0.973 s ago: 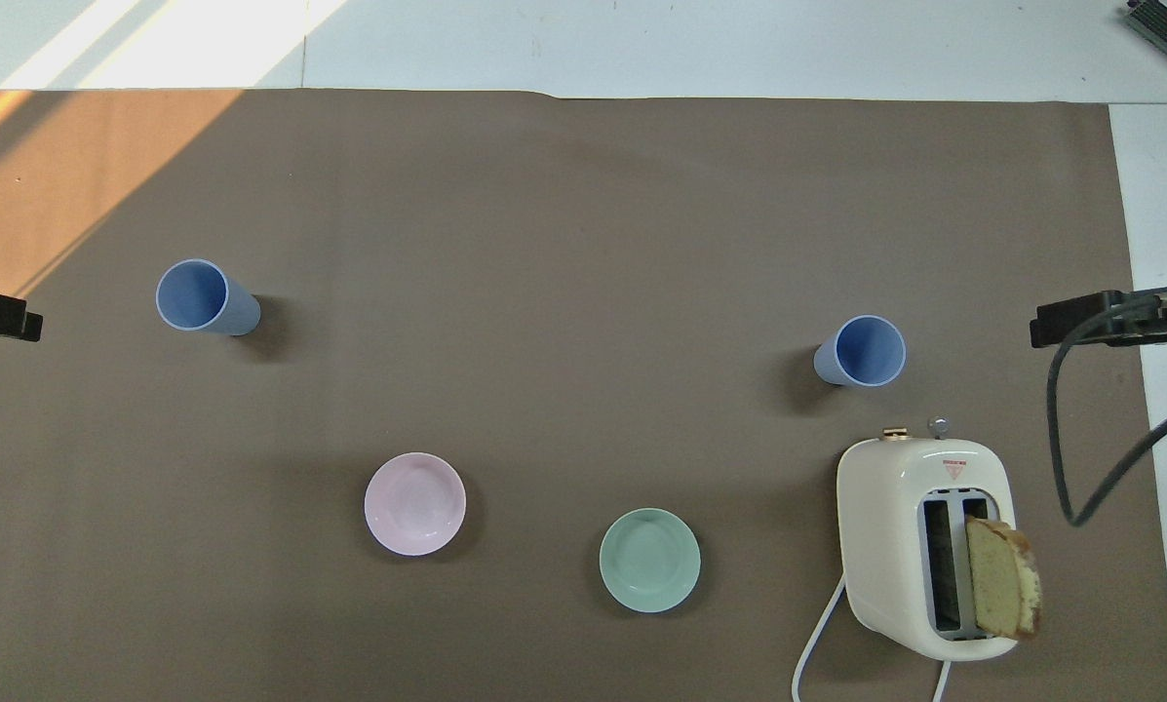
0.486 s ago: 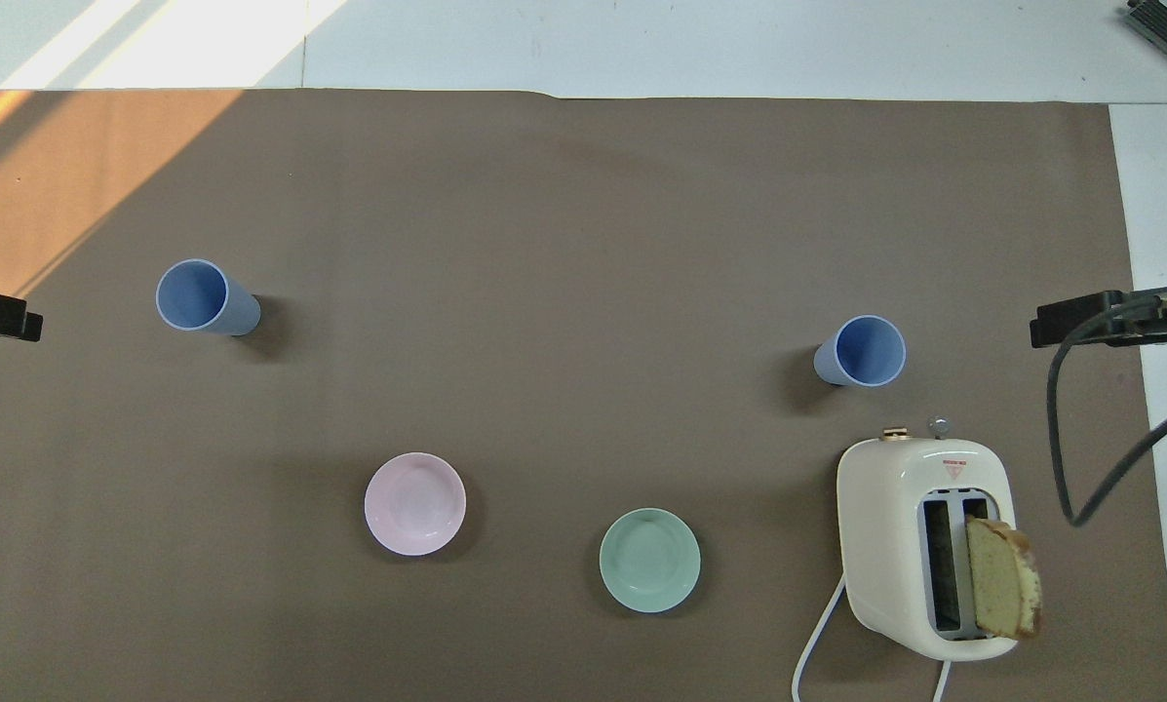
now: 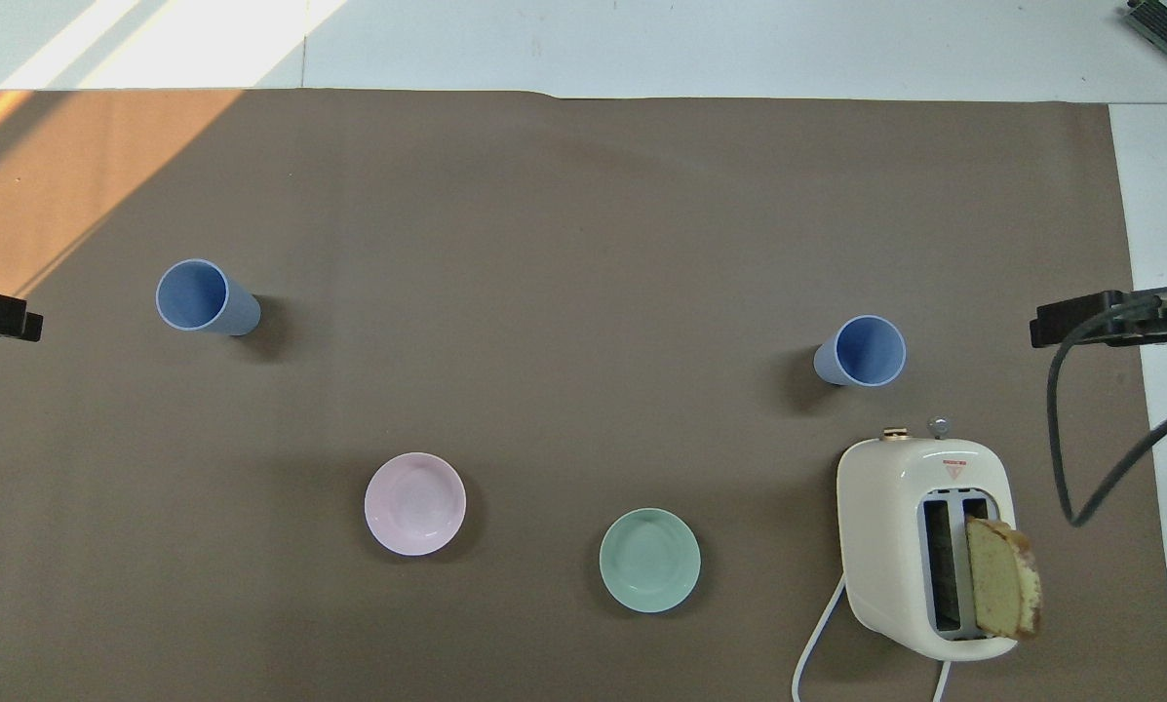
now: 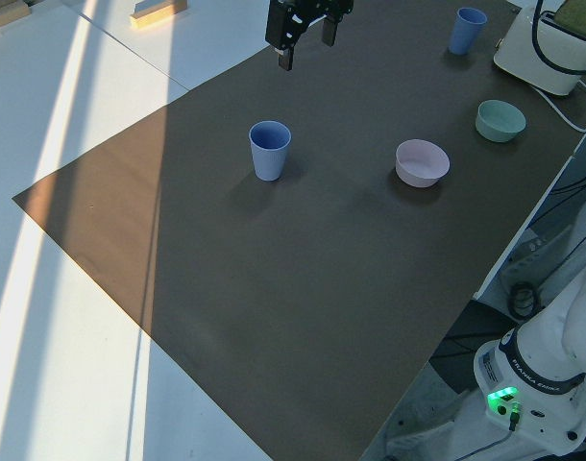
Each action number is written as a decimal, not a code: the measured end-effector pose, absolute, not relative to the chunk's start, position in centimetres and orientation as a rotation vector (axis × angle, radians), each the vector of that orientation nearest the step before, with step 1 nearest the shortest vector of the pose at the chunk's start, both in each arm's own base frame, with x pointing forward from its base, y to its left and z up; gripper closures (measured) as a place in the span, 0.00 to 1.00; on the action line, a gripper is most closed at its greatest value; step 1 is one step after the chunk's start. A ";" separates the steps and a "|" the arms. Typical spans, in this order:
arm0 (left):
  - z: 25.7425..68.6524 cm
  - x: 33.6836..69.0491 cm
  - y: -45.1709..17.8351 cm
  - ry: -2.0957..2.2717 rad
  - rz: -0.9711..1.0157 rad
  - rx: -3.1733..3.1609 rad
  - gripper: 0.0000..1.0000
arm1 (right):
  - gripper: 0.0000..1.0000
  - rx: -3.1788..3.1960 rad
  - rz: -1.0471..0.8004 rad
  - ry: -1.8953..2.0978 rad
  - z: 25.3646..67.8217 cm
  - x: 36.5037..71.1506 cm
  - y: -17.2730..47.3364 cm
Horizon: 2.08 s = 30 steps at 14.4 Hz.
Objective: Stack blue cups with both arms
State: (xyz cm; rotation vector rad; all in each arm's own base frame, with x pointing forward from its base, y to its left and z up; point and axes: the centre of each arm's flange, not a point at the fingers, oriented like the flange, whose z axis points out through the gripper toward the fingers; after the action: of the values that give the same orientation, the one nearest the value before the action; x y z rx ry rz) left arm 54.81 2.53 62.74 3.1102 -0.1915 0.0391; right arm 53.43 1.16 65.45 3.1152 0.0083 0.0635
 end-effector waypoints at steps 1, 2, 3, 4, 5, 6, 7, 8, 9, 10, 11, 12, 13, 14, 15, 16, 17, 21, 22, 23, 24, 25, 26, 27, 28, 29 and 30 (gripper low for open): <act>62.7 54.8 2.5 -0.192 0.039 3.110 0.00 | 0.00 3.115 0.063 0.008 65.4 53.4 1.2; 62.7 54.8 2.5 -0.192 0.039 3.110 0.00 | 0.00 3.115 0.063 0.008 65.4 53.4 1.2; 62.7 54.8 2.5 -0.192 0.039 3.110 0.00 | 0.00 3.115 0.063 0.008 65.4 53.4 1.2; 62.7 54.8 2.5 -0.192 0.039 3.110 0.00 | 0.00 3.115 0.063 0.008 65.4 53.4 1.2; 62.7 54.8 2.5 -0.192 0.039 3.110 0.00 | 0.00 3.115 0.063 0.008 65.4 53.4 1.2; 62.7 54.8 2.5 -0.193 0.039 3.110 0.00 | 0.00 3.115 0.063 0.008 65.4 53.4 1.2; 62.7 54.8 2.5 -0.193 0.039 3.110 0.00 | 0.00 3.115 0.063 0.008 65.4 53.4 1.2; 62.7 54.8 2.5 -0.193 0.039 3.110 0.00 | 0.00 3.115 0.063 0.008 65.4 53.4 1.2; 62.7 54.8 2.5 -0.193 0.039 3.110 0.00 | 0.00 3.115 0.063 0.008 65.4 53.4 1.2; 62.7 54.8 2.5 -0.193 0.039 3.110 0.00 | 0.00 3.115 0.063 0.008 65.4 53.4 1.2; 62.7 54.8 2.5 -0.193 0.039 3.110 0.00 | 0.00 3.115 0.063 0.008 65.4 53.4 1.2; 62.7 54.8 2.5 -0.193 0.039 3.110 0.00 | 0.00 3.115 0.063 0.008 65.4 53.4 1.2; 62.8 54.8 2.5 -0.193 0.039 3.110 0.00 | 0.00 3.115 0.063 0.008 65.4 53.4 1.2; 62.8 54.8 2.5 -0.193 0.039 3.110 0.00 | 0.00 3.115 0.063 0.008 65.4 53.4 1.2; 62.8 54.8 2.4 -0.194 0.039 3.110 0.00 | 0.00 3.115 0.063 0.008 65.4 53.4 1.2; 62.8 54.8 2.4 -0.196 0.039 3.110 0.00 | 0.00 3.115 0.063 0.008 65.4 53.4 1.2; 62.8 54.8 2.3 -0.197 0.039 3.110 0.00 | 0.00 3.115 0.063 0.008 65.4 53.4 1.2; 62.8 54.9 2.0 -0.207 0.051 3.110 0.00 | 0.00 3.115 0.063 0.008 65.4 53.4 1.2; 62.9 55.0 1.9 -0.208 0.062 3.110 0.00 | 0.00 3.115 0.063 0.008 65.4 53.4 1.2; 62.9 55.1 1.9 -0.209 0.074 3.111 0.00 | 0.00 3.115 0.063 0.008 65.4 53.4 1.2; 62.8 55.3 1.9 -0.208 0.093 3.112 0.00 | 0.00 3.115 0.063 0.008 65.4 53.4 1.2; 62.7 55.6 1.9 -0.208 0.117 3.113 0.00 | 0.00 3.115 0.063 0.008 65.4 53.4 1.2; 62.3 56.0 2.0 -0.206 0.133 3.115 0.00 | 0.00 3.115 0.063 0.008 65.4 53.4 1.2; 61.7 56.4 2.0 -0.206 0.140 3.116 0.00 | 0.00 3.115 0.063 0.008 65.4 53.4 1.2; 60.9 56.7 2.1 -0.211 0.140 3.117 0.00 | 0.00 3.115 0.063 0.008 65.4 53.4 1.2; 59.9 57.2 2.1 -0.229 0.138 3.117 0.00 | 0.00 3.115 0.063 0.008 65.4 53.4 1.2; 58.7 57.7 2.2 -0.248 0.141 3.118 0.00 | 0.00 3.115 0.063 0.008 65.4 53.4 1.2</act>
State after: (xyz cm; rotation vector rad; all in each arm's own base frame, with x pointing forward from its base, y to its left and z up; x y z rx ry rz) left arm 57.65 2.22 58.66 3.1182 -0.2482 0.1409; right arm 53.43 1.16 65.45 3.1152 0.0083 0.0635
